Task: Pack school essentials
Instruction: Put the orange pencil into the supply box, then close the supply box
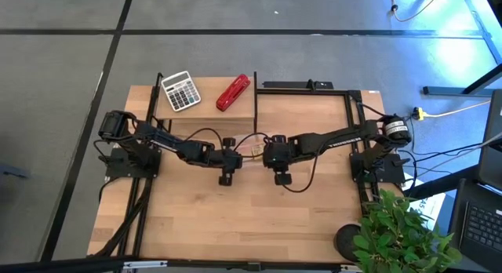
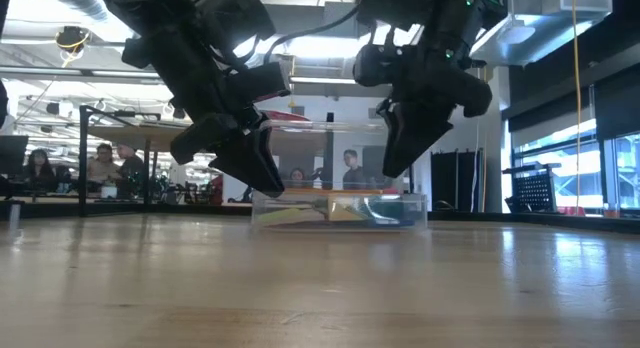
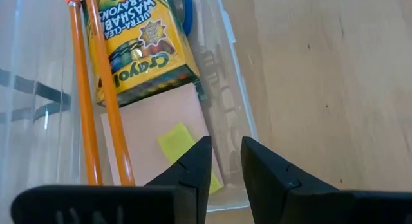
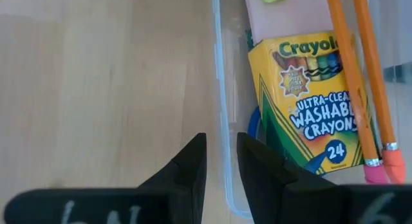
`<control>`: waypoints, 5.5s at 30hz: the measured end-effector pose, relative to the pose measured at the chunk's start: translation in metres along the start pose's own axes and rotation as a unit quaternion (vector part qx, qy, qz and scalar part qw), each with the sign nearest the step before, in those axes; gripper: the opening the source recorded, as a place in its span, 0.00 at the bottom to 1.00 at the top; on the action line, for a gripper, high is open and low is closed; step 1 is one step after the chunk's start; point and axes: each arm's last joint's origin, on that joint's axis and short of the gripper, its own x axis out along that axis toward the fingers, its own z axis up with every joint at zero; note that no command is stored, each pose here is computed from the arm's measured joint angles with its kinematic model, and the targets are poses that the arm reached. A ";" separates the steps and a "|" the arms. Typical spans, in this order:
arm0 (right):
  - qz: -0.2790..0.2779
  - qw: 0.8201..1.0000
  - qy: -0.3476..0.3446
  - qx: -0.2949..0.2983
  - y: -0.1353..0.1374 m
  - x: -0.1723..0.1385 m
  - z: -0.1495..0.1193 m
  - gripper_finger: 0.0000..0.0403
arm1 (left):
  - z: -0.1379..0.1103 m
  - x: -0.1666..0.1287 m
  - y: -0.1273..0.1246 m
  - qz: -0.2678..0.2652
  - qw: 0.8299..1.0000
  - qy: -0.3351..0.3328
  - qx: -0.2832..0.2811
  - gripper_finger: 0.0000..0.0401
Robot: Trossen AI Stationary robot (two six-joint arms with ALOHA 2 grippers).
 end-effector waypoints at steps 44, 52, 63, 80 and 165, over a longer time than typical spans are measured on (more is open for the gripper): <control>-0.131 0.990 -0.045 0.025 -0.041 -0.075 0.058 0.22 | -0.004 -0.096 0.022 0.058 0.993 0.004 -0.103 0.19; -0.132 0.990 -0.052 0.019 -0.041 -0.075 0.060 0.22 | -0.022 -0.064 0.016 0.055 0.990 0.063 -0.111 0.19; -0.133 0.989 -0.055 0.015 -0.041 -0.075 0.061 0.22 | -0.032 -0.038 0.029 0.073 0.991 0.070 -0.089 0.19; -0.133 0.989 -0.059 0.017 -0.041 -0.075 0.061 0.22 | -0.033 -0.014 0.041 0.097 0.989 0.060 -0.099 0.19; -0.016 0.999 -0.036 0.017 -0.043 -0.045 0.062 0.22 | -0.005 -0.102 0.029 0.093 0.984 -0.029 -0.149 0.19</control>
